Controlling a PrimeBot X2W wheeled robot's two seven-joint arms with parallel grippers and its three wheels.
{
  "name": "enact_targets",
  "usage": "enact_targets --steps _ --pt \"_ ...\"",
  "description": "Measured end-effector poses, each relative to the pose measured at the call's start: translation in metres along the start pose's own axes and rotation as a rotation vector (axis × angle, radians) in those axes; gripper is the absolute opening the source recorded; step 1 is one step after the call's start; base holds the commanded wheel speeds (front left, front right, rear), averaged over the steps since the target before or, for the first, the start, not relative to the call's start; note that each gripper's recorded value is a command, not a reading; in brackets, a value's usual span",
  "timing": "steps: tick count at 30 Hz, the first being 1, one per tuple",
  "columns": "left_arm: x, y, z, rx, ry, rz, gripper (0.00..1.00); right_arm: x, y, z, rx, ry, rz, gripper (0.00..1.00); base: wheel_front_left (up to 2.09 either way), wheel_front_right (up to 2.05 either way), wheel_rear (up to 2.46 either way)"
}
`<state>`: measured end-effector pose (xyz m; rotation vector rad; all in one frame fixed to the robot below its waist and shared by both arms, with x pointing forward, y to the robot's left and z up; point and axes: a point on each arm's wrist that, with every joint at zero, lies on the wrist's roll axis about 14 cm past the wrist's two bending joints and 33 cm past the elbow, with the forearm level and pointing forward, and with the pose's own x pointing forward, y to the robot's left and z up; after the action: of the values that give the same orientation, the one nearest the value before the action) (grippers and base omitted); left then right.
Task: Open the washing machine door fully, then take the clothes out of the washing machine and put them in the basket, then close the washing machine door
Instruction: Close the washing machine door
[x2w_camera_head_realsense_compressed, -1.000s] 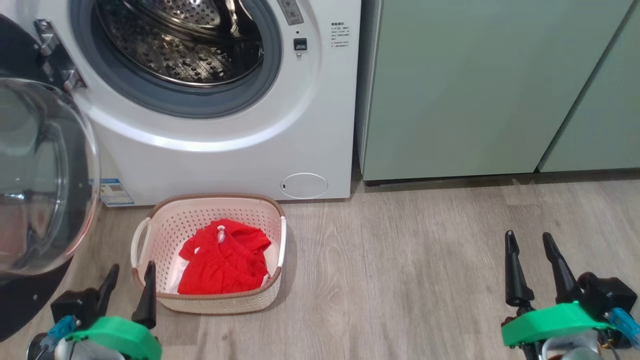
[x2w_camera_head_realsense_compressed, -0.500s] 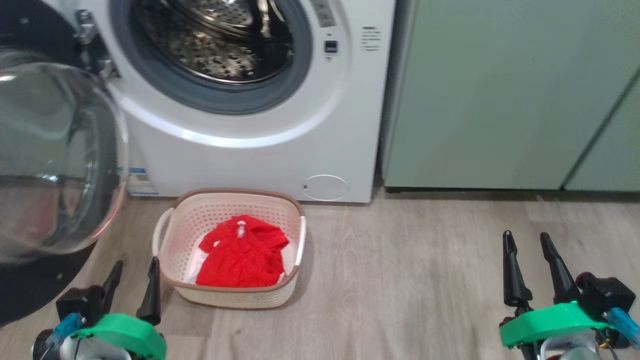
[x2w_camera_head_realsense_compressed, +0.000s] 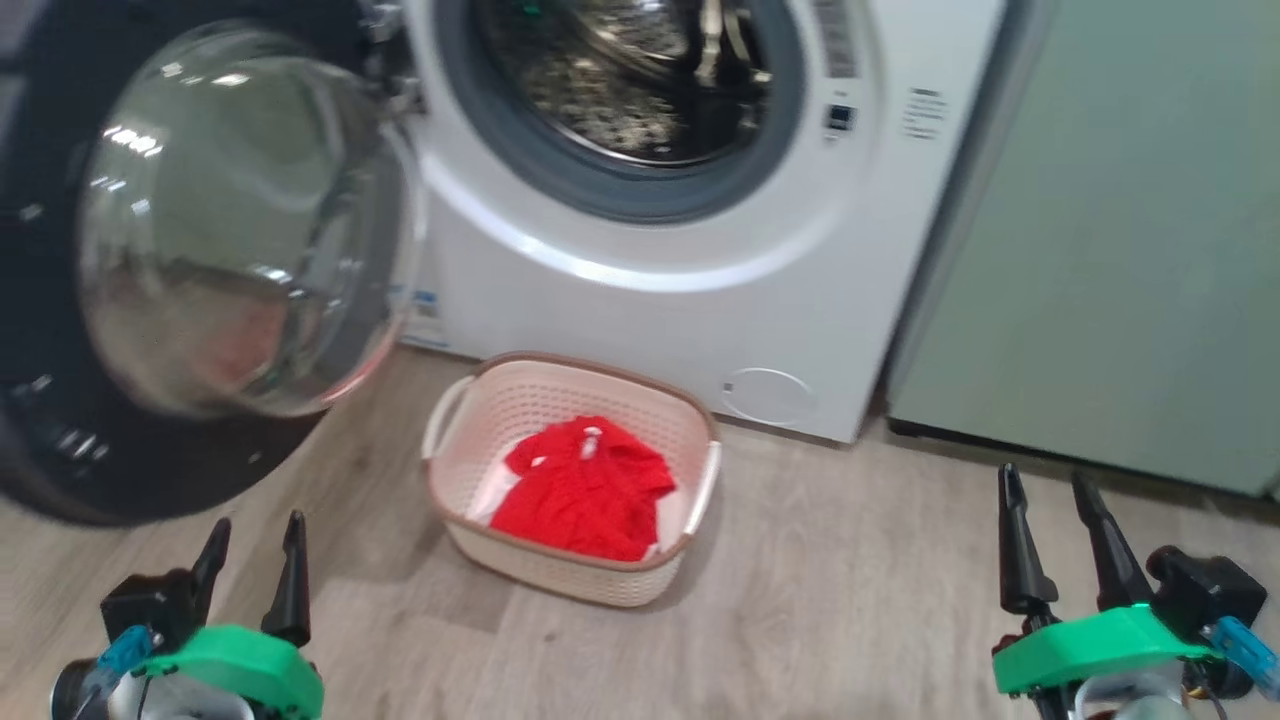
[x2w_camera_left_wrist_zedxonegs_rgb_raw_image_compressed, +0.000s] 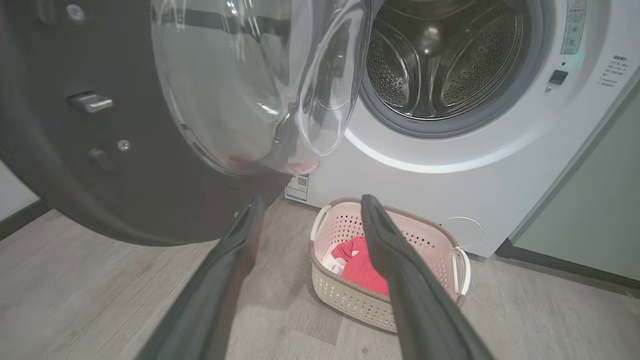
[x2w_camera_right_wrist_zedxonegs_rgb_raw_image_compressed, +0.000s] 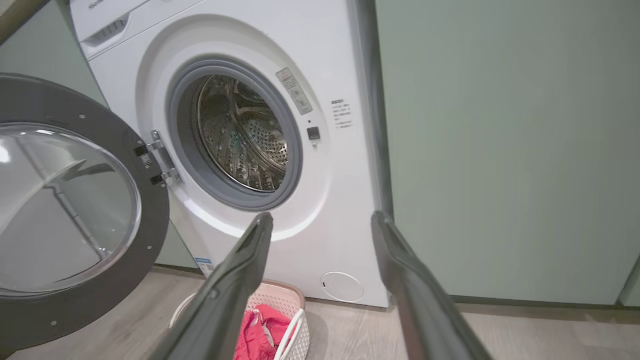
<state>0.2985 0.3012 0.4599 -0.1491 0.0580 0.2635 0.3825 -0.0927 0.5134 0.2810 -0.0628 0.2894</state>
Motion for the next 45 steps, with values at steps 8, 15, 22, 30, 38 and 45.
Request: enact_targets --steps 8,15,22,30,38,45 --pt "-0.034 0.048 0.001 -0.014 -0.019 0.146 1.0 0.023 0.047 -0.013 0.017 0.038 0.139 1.0 0.0 0.0 0.0" --pt "-0.069 0.095 0.007 -0.035 -0.051 0.303 1.0 0.035 0.094 -0.029 0.033 0.084 0.276 1.0 0.0 0.0 0.0" --pt "-0.084 0.122 0.015 -0.035 -0.073 0.407 1.0 0.055 0.128 -0.036 0.051 0.099 0.373 1.0 0.0 0.0 0.0" --pt "-0.1 0.145 0.017 -0.262 -0.16 0.532 0.0 0.057 0.135 -0.043 0.057 0.118 0.394 1.0 0.0 0.0 0.0" --pt "-0.093 0.201 0.063 -0.522 -0.267 0.578 0.0 0.056 0.135 -0.043 0.06 0.119 0.391 1.0 0.0 0.0 0.0" --pt "-0.071 0.237 0.109 -0.883 -0.303 0.553 0.0 0.056 0.128 -0.038 0.061 0.108 0.368 1.0 0.0 0.0 0.0"
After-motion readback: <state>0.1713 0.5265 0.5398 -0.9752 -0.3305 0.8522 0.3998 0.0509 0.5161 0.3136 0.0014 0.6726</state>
